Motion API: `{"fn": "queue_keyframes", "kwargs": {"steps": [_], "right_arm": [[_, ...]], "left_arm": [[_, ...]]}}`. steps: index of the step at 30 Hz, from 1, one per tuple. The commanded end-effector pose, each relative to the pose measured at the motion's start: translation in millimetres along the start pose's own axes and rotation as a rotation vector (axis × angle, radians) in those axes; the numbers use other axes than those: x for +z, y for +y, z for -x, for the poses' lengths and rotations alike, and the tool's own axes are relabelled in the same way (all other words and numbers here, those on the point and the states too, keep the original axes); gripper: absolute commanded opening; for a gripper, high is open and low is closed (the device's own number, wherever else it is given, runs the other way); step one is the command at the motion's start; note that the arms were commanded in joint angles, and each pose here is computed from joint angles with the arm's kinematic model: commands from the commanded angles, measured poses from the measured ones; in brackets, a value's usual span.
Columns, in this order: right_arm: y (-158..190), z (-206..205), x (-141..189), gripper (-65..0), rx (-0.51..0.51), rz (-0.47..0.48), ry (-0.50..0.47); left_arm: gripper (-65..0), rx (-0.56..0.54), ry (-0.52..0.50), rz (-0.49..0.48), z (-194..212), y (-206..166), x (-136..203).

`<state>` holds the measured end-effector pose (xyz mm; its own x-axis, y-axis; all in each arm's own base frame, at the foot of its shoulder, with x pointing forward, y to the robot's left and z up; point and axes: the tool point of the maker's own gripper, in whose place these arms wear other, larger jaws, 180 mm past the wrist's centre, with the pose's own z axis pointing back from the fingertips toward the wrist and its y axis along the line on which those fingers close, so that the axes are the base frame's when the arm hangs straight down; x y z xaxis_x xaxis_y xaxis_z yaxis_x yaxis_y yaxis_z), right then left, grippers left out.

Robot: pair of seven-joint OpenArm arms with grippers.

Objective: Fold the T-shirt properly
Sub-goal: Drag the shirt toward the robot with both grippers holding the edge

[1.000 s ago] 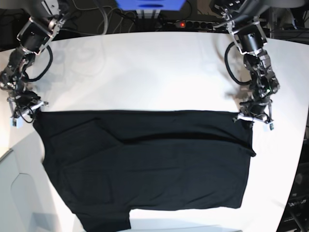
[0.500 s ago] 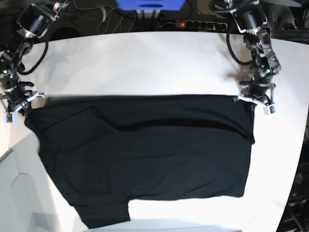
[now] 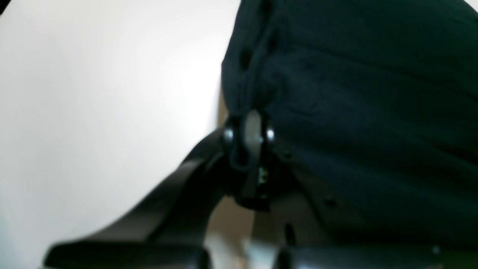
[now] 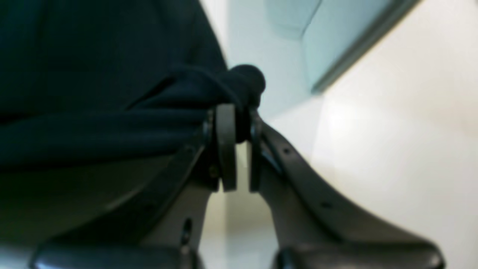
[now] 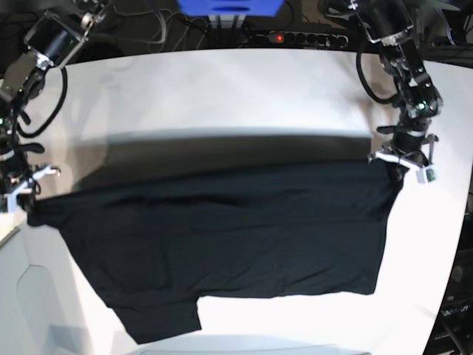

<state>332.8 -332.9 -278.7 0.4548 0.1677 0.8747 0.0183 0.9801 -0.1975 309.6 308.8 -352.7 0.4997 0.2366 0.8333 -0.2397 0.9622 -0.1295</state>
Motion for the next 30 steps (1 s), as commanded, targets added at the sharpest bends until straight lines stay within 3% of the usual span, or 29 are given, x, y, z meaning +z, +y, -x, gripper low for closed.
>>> {"fn": "queue_keyframes", "kwargs": {"steps": [1,6,12,22,30], "right_arm": [[-10.5,-27.1,2.2,-65.0,0.025,0.02,-0.074],[-21.1,-54.4,-6.7,-65.0,0.011,0.047,-0.046],[-19.7,-30.2,-3.3,-65.0,0.017,0.042,0.022],[2.3,54.2,28.0,-65.0,0.045,0.004,0.21],[12.6,80.9,57.6,-65.0,0.078,0.003,0.272]], "left_arm": [[-64.9,-0.017,-0.069,-0.009,-33.0,4.5,0.6],[-64.9,0.02,-0.084,-0.037,-69.7,17.0,-2.0],[-64.9,0.047,-0.085,-0.067,-72.3,30.1,2.3],[-64.9,0.101,0.063,-0.135,8.6,55.6,23.5],[-64.9,0.094,0.156,-0.156,49.7,62.6,39.3]]}}
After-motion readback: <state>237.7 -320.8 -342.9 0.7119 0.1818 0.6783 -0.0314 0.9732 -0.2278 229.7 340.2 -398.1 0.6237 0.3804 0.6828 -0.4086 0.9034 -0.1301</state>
